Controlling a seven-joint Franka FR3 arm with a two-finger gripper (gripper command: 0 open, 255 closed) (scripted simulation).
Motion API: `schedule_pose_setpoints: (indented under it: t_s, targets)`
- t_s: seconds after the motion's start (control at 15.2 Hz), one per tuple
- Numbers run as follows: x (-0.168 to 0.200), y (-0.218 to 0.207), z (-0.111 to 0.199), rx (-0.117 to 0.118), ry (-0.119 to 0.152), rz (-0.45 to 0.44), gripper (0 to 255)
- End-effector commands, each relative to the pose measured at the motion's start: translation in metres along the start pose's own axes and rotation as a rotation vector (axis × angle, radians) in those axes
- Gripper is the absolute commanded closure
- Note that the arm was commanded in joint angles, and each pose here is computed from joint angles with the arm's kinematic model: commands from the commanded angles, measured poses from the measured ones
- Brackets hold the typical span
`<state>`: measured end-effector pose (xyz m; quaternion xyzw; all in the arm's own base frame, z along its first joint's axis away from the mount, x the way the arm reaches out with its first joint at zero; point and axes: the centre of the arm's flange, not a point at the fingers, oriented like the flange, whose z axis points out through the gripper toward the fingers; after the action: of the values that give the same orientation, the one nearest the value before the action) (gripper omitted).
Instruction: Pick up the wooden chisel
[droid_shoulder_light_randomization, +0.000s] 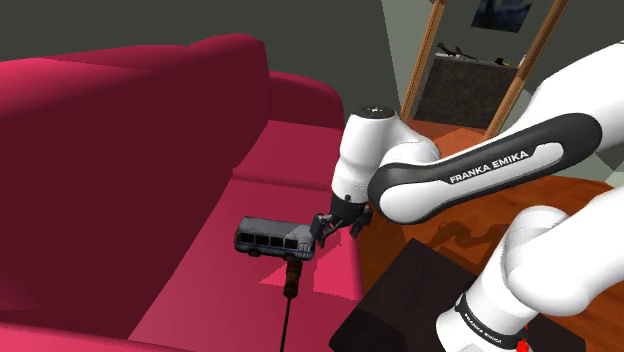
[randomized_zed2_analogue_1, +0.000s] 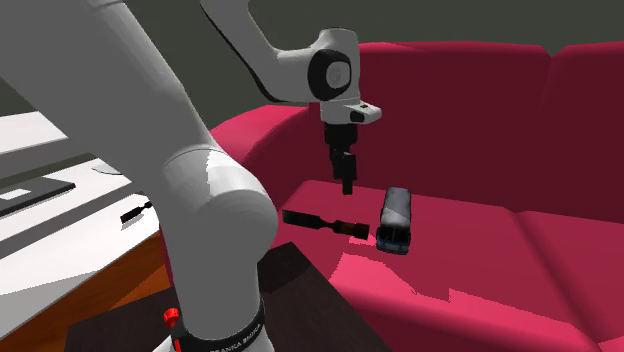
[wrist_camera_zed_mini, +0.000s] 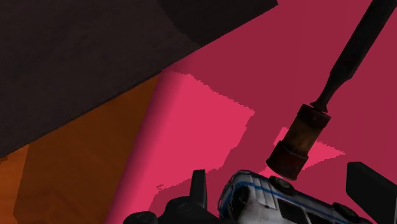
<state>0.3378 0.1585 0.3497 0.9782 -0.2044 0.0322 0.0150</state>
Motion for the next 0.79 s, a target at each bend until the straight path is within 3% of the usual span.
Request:
schedule_pose_setpoints:
  t_s: [0.0,0.73]
  targets:
    - [-0.003,-0.016,0.021,0.001,0.011,0.023,0]
    - [-0.002,-0.103,0.14,-0.019,0.067,0.137,0]
